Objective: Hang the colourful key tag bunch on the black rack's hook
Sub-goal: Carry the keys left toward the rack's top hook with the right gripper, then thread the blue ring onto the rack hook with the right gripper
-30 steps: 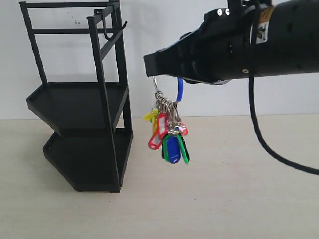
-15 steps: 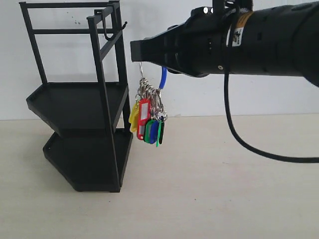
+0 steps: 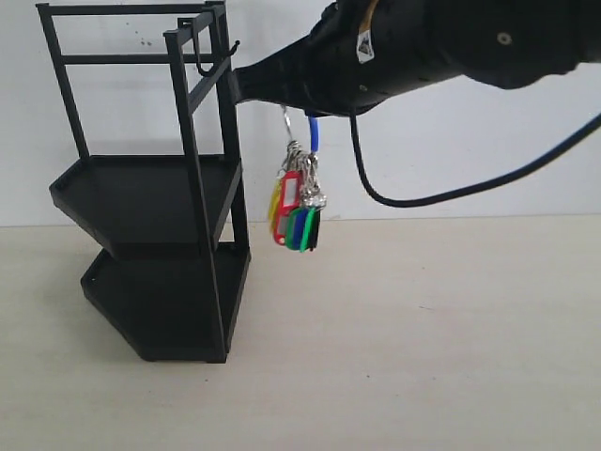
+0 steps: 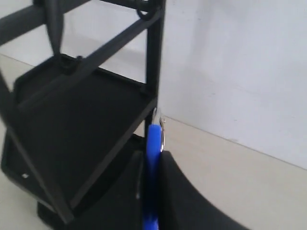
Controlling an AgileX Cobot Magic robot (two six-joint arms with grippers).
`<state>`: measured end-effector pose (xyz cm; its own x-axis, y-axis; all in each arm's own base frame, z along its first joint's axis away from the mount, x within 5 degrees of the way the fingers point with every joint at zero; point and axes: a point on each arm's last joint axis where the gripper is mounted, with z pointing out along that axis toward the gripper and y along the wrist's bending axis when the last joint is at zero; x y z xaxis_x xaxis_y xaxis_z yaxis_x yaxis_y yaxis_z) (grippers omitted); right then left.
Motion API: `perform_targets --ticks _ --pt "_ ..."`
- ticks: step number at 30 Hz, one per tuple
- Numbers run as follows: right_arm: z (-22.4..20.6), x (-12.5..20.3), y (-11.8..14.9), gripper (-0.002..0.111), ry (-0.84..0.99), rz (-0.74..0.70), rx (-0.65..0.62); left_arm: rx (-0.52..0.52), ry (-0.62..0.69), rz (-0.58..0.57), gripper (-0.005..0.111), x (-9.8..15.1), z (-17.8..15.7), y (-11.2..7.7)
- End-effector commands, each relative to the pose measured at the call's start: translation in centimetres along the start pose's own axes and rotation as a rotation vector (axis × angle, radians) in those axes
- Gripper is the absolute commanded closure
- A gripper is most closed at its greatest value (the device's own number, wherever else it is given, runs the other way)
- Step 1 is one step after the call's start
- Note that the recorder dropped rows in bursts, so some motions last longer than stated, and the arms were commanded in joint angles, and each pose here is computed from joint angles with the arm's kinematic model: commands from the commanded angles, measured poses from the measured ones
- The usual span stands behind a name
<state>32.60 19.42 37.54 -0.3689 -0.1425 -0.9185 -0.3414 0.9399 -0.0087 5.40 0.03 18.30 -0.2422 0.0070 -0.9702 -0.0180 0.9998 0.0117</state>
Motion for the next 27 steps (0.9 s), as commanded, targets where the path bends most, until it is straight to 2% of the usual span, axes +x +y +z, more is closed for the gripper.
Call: perform_targets --ticks 1,13,22,27 --pt "-0.2 -1.6 1.0 0.109 -0.043 -0.052 0.068 -0.003 -0.019 -0.018 0.102 -0.2 0.0 0.0" --pt "0.1 -3.5 3.1 0.109 -0.078 -0.029 0.050 -0.003 -0.019 -0.018 0.102 -0.2 0.0 0.0" --pt "-0.4 -4.0 4.3 0.109 -0.113 -0.063 0.026 -0.003 -0.019 -0.018 0.102 -0.2 0.0 0.0" --pt "-0.5 -4.1 4.9 0.109 -0.126 -0.133 -0.011 -0.003 -0.019 -0.018 0.102 -0.2 0.0 0.0"
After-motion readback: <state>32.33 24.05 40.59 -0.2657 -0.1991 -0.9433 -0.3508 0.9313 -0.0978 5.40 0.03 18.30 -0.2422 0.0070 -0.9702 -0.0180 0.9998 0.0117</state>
